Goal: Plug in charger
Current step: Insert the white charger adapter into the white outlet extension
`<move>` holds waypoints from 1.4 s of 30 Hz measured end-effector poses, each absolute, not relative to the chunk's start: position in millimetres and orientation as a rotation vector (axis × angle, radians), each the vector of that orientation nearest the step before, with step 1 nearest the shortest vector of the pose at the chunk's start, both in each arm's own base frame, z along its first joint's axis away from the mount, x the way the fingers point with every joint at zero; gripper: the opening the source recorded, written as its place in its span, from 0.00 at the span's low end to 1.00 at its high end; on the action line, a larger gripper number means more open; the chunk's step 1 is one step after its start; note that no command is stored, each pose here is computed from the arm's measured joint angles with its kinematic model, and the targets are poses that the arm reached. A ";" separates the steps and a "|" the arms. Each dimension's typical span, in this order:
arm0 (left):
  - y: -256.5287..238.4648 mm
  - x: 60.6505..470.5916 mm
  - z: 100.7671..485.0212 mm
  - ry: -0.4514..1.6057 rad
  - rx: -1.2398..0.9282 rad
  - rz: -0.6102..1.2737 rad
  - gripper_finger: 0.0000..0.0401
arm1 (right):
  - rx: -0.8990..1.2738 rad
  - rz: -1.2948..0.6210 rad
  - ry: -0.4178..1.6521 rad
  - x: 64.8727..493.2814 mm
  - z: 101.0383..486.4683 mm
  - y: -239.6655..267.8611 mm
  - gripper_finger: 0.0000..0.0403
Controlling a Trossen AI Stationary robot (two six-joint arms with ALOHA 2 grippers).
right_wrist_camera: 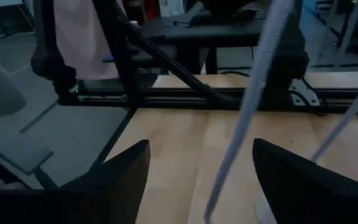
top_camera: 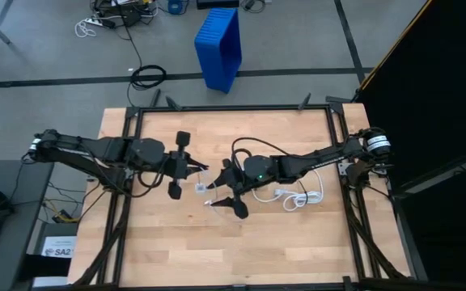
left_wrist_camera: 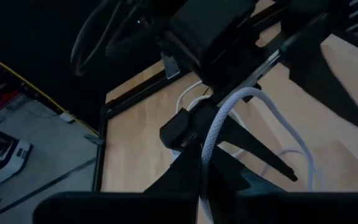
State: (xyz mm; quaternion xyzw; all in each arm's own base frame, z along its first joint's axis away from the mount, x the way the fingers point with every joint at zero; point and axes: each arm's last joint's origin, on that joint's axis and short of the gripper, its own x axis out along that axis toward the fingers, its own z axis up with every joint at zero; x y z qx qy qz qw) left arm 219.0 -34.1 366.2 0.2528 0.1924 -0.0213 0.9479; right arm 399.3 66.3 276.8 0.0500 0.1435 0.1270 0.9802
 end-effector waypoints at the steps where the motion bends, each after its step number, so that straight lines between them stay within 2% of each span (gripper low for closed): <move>1: -33.9 218.9 365.9 0.397 0.517 -0.038 0.00 | 0.090 0.256 0.294 399.1 276.3 66.2 0.52; 4: -33.4 218.4 364.8 0.412 0.523 -0.025 0.00 | 0.057 0.260 0.296 397.9 277.4 66.1 0.33; 7: -32.8 217.7 363.4 0.430 0.529 -0.014 0.00 | 0.000 0.268 0.319 396.0 276.2 65.7 0.09; 9: -32.5 217.2 362.2 0.445 0.529 -0.010 0.00 | -0.039 0.256 0.320 394.3 277.8 64.9 0.03; 15: -32.0 214.3 357.0 0.505 0.499 -0.004 0.00 | -0.166 0.134 0.272 391.3 299.2 60.6 0.00; 20: -35.5 208.6 350.7 0.590 0.462 -0.035 0.00 | -0.331 -0.040 0.231 383.3 349.3 53.2 0.00; 28: -51.6 206.9 352.9 0.538 0.403 -0.233 0.00 | -0.473 -0.214 0.171 378.9 409.6 24.6 0.00; 34: -58.8 211.8 364.2 0.383 0.409 -0.342 0.00 | -0.389 -0.169 0.176 384.0 405.6 -5.9 0.00; 42: -61.1 217.0 378.5 0.207 0.470 -0.351 0.00 | -0.332 0.001 0.277 416.0 360.7 -9.7 0.00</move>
